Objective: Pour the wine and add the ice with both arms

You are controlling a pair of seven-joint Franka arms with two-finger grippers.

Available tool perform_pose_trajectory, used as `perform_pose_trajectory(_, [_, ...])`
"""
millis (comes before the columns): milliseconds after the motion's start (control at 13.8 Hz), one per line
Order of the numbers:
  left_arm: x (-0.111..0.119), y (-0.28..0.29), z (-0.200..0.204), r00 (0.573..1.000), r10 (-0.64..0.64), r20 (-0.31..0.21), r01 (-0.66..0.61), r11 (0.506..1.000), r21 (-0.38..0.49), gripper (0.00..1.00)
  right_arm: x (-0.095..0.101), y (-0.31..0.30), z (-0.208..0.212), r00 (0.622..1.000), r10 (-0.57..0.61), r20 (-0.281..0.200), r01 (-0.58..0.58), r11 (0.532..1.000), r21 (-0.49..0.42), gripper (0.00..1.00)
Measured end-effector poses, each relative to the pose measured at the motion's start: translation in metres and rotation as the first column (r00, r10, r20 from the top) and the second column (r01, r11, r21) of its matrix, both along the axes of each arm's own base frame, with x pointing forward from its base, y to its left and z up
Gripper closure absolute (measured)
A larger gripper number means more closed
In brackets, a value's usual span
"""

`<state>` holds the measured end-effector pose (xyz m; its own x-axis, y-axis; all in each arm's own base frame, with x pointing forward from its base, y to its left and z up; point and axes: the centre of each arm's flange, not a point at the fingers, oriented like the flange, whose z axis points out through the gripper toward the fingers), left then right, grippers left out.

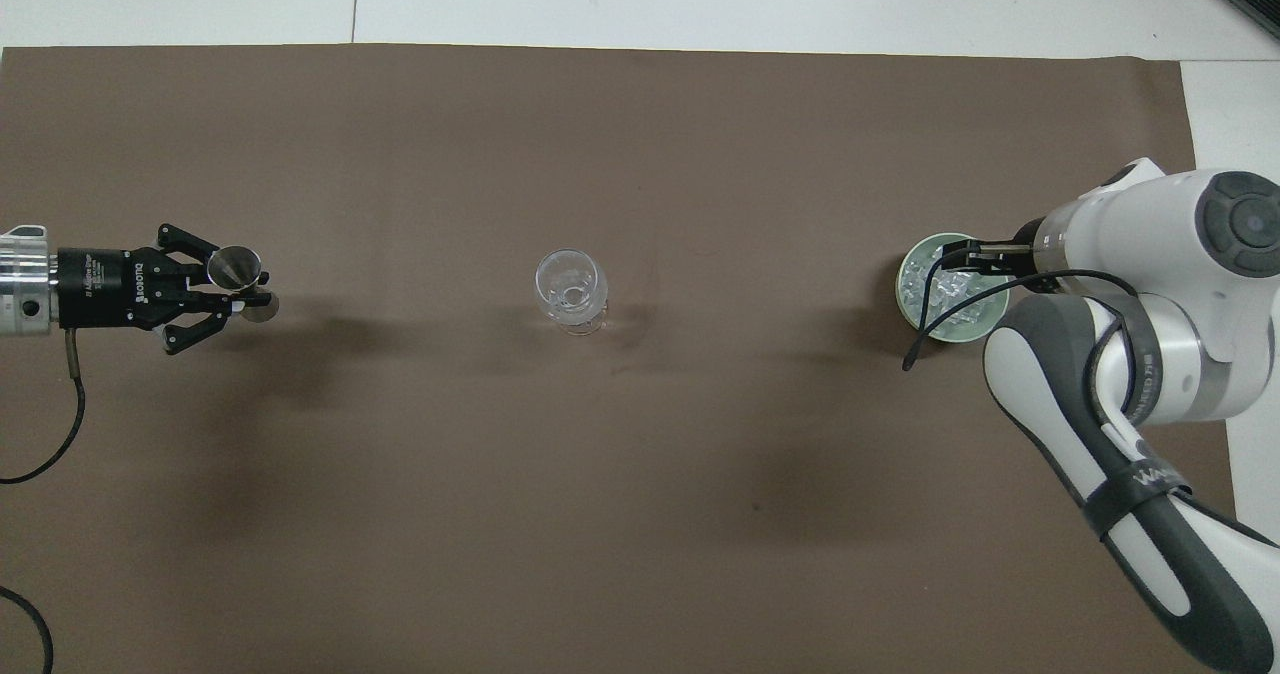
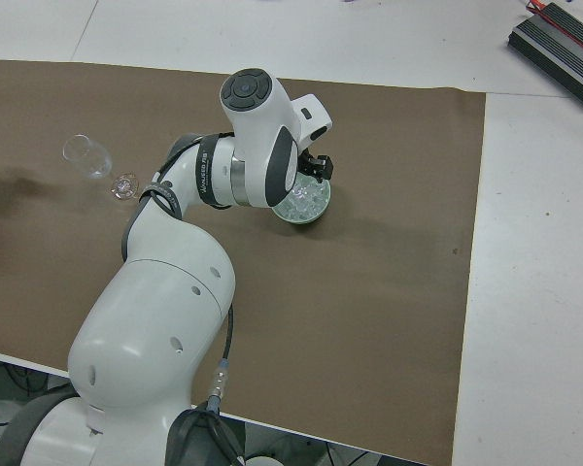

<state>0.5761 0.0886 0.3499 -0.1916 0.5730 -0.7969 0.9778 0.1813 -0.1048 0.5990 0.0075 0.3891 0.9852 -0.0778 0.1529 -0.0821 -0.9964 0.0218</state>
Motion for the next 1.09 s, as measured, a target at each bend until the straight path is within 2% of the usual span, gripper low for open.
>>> perform_pose_trajectory(290, [-0.004,0.02,-0.047,0.998,0.055,0.007,-0.054,0.989,-0.136,0.78,-0.003,0.003,-0.029,1.0,0.021,0.009,-0.021,1.0,-0.019,0.22])
perform_pose_trajectory(362, [-0.004,0.019,-0.054,0.998,0.062,0.008,-0.06,0.986,-0.155,0.78,-0.004,0.003,-0.033,1.0,0.022,0.006,-0.022,1.0,-0.02,0.3])
perform_pose_trajectory(797, [-0.018,0.021,-0.076,0.998,0.056,0.041,-0.047,0.982,-0.184,0.78,-0.006,0.016,-0.046,0.999,0.043,-0.001,-0.043,0.999,-0.022,0.36])
perform_pose_trajectory(869, [-0.019,0.02,-0.078,0.997,0.051,0.051,-0.041,0.982,-0.186,0.78,-0.006,0.016,-0.048,0.999,0.048,-0.001,-0.048,0.998,-0.028,0.41])
perform_pose_trajectory(1087, [-0.028,0.017,-0.09,0.996,0.044,0.083,-0.026,0.978,-0.205,0.78,-0.006,0.015,-0.05,0.999,0.052,-0.005,-0.052,0.998,-0.036,0.46])
